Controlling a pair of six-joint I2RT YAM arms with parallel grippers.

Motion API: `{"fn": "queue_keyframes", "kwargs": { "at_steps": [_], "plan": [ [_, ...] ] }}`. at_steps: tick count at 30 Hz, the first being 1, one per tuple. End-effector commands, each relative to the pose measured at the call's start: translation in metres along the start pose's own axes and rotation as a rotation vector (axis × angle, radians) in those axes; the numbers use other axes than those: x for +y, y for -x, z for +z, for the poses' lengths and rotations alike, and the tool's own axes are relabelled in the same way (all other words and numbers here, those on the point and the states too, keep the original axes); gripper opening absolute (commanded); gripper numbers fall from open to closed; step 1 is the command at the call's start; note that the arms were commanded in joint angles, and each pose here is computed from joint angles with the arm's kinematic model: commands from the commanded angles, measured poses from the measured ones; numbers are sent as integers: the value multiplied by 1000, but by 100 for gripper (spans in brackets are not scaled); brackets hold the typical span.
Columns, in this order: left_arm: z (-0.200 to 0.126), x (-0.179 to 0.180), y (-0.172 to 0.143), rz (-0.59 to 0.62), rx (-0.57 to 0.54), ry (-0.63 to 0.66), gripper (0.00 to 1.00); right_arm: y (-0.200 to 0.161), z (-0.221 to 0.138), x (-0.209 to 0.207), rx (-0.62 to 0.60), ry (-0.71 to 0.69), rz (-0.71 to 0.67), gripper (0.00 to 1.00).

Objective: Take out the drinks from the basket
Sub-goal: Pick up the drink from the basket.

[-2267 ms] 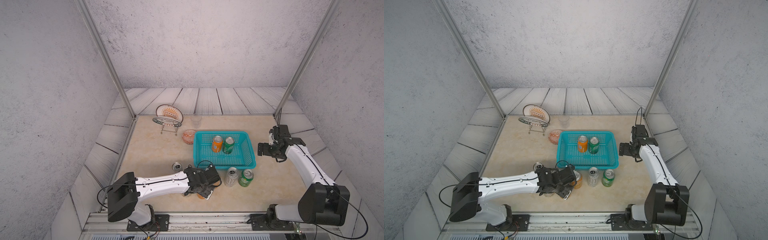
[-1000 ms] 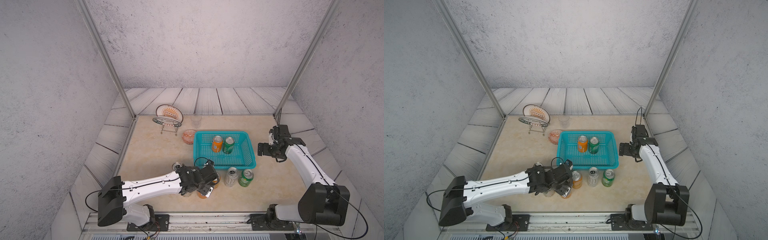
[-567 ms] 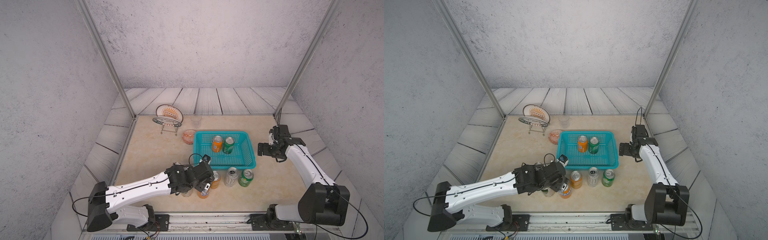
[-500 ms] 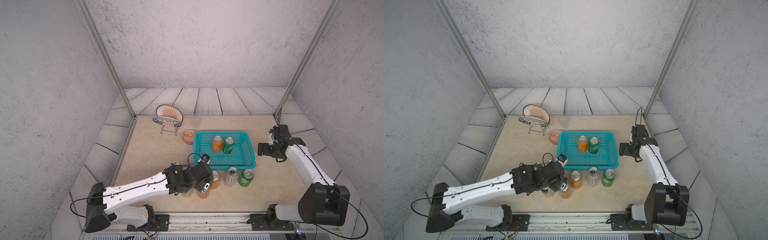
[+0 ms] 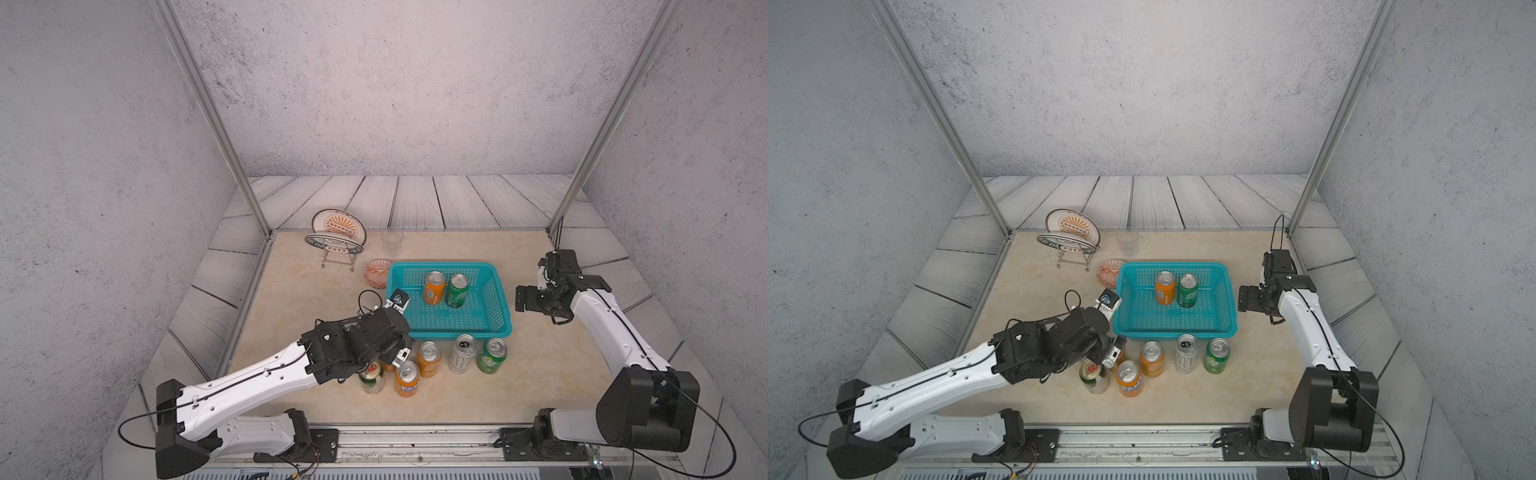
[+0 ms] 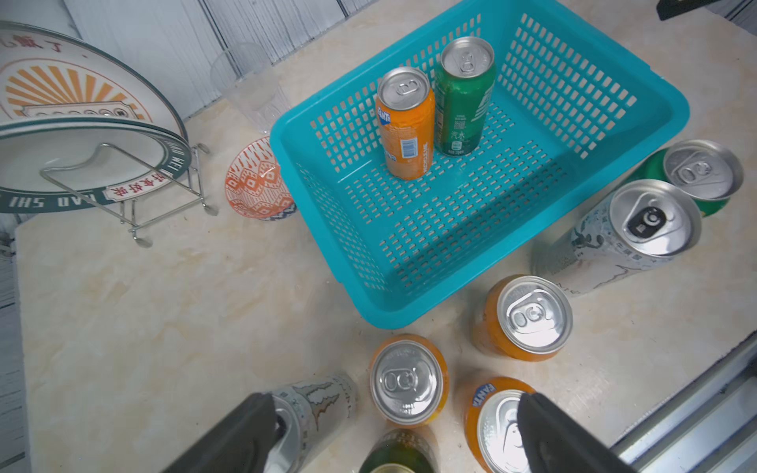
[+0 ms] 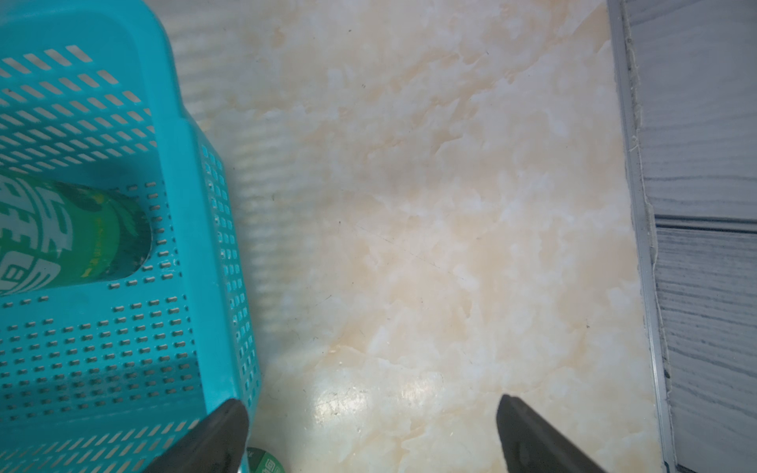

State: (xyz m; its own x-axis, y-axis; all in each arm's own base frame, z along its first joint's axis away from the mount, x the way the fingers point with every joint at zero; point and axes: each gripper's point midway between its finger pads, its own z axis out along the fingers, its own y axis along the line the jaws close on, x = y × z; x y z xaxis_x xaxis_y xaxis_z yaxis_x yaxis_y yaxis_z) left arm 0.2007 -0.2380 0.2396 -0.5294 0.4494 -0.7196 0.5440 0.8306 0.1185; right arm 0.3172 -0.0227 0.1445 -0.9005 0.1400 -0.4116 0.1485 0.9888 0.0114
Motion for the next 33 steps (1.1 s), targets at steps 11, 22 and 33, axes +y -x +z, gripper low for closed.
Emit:
{"fn": "queue_keyframes", "kwargs": {
  "at_steps": [11,22,33],
  "plan": [
    [-9,82,21,-75,-27,115,99,-1,-2,0,-1,9,-3,99],
    [-13,142,37,-128,-47,194,99,-1,-1,0,2,7,-3,99],
    [-3,195,38,-222,-90,263,99,-1,0,0,4,9,-3,99]
  ]
}}
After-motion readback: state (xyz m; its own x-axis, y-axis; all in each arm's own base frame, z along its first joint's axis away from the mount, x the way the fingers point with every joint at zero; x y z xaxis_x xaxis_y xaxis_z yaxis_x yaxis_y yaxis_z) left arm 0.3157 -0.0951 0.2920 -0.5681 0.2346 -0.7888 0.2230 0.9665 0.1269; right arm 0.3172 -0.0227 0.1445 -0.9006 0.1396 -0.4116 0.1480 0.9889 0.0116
